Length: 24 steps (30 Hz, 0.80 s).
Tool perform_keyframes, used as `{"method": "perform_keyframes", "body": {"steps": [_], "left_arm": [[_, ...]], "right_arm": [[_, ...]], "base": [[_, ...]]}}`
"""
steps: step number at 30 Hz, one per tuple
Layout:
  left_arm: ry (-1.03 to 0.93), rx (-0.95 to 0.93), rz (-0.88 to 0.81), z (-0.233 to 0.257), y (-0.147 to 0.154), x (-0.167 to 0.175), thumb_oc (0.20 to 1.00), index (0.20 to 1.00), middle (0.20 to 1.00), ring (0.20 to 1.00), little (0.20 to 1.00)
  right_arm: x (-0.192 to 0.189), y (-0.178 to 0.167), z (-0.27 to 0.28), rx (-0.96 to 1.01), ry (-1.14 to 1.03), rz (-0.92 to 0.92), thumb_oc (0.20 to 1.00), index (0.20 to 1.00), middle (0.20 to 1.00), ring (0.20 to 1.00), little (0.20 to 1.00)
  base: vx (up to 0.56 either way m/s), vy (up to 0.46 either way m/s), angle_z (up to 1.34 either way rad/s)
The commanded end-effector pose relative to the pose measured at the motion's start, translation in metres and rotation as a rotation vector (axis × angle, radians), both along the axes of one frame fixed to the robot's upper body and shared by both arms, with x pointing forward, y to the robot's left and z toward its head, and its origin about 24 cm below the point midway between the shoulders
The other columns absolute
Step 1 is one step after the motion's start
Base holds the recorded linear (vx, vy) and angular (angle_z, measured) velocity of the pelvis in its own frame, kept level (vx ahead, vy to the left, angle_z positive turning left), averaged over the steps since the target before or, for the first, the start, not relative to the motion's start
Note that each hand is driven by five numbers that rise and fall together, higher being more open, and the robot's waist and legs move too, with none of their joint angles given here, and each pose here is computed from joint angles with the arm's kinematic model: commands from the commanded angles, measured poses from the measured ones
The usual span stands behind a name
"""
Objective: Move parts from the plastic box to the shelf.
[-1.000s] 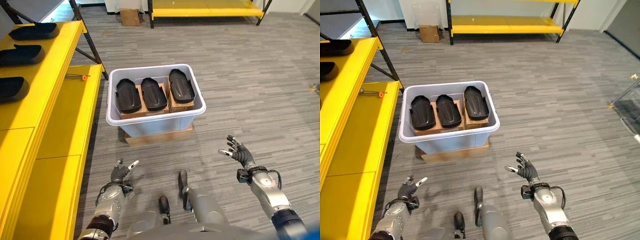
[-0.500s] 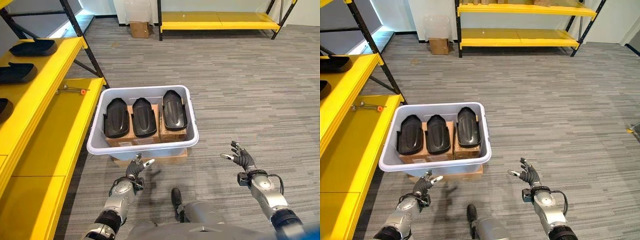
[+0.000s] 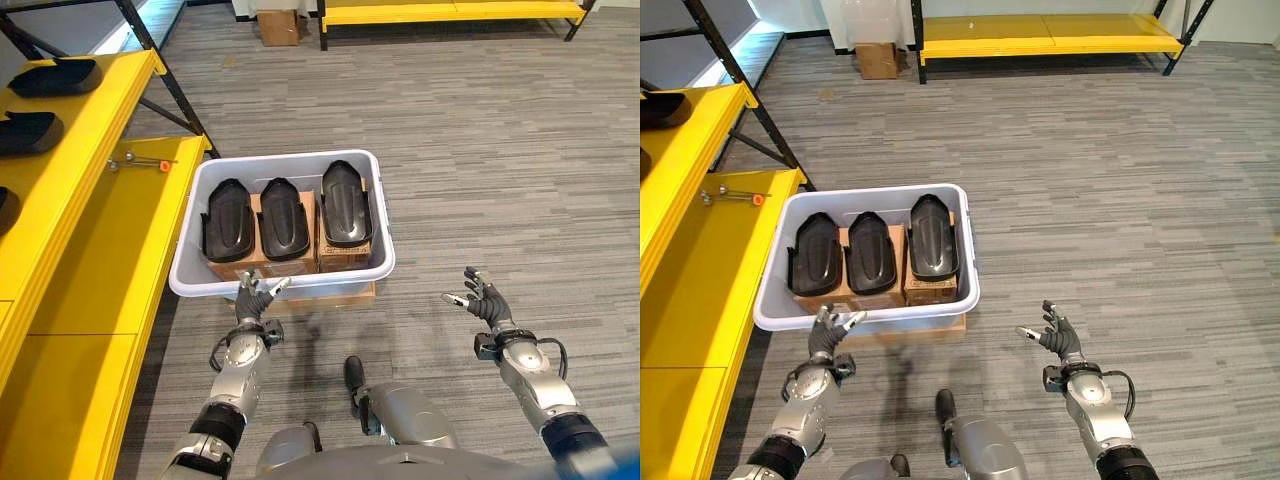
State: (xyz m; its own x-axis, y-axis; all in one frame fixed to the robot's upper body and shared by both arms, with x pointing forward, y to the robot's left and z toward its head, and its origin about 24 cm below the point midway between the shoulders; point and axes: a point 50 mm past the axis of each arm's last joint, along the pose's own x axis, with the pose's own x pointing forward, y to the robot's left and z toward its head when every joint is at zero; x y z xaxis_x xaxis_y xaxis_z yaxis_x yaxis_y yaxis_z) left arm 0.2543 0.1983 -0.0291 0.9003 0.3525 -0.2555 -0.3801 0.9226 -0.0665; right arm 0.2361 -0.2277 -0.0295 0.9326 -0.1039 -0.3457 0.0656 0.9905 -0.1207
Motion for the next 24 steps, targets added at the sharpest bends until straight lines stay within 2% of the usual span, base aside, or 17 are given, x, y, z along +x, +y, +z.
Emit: {"method": "perform_keyframes", "body": {"steps": [1,10,14,20,24], "left_arm": [[-0.116,0.079,0.048,0.019,0.015,-0.002,1.000,1.000,1.000,1.000,1.000],[-0.091,0.078,0.081,0.014,0.024,-0.001,1.000,1.000,1.000,1.000,1.000],[-0.043,0.069,0.071,0.004,0.022,-0.002,1.000,1.000,1.000,1.000,1.000],[-0.003,0.086,0.061,0.001,0.017,-0.004,1.000,1.000,1.000,1.000,1.000],[0.023,0.100,0.109,-0.002,0.028,-0.014,1.000,1.000,1.000,1.000,1.000]], "right_arm": [[-0.005,-0.002,0.014,0.037,-0.105,-0.011,1.000,1.000,1.000,1.000,1.000],[0.001,-0.024,0.027,0.011,-0.153,-0.028,1.000,1.000,1.000,1.000,1.000],[0.000,-0.029,0.026,0.048,-0.148,-0.098,1.000,1.000,1.000,1.000,1.000],[0.000,-0.015,0.016,0.066,-0.100,-0.101,1.000,1.000,1.000,1.000,1.000],[0.003,-0.008,0.018,0.069,-0.114,-0.094,1.000,1.000,1.000,1.000,1.000]], "base": [[0.04,0.045,0.06],[0.12,0.336,-0.18],[0.06,0.255,-0.09],[0.08,0.125,0.13],[0.05,-0.027,0.02]]}}
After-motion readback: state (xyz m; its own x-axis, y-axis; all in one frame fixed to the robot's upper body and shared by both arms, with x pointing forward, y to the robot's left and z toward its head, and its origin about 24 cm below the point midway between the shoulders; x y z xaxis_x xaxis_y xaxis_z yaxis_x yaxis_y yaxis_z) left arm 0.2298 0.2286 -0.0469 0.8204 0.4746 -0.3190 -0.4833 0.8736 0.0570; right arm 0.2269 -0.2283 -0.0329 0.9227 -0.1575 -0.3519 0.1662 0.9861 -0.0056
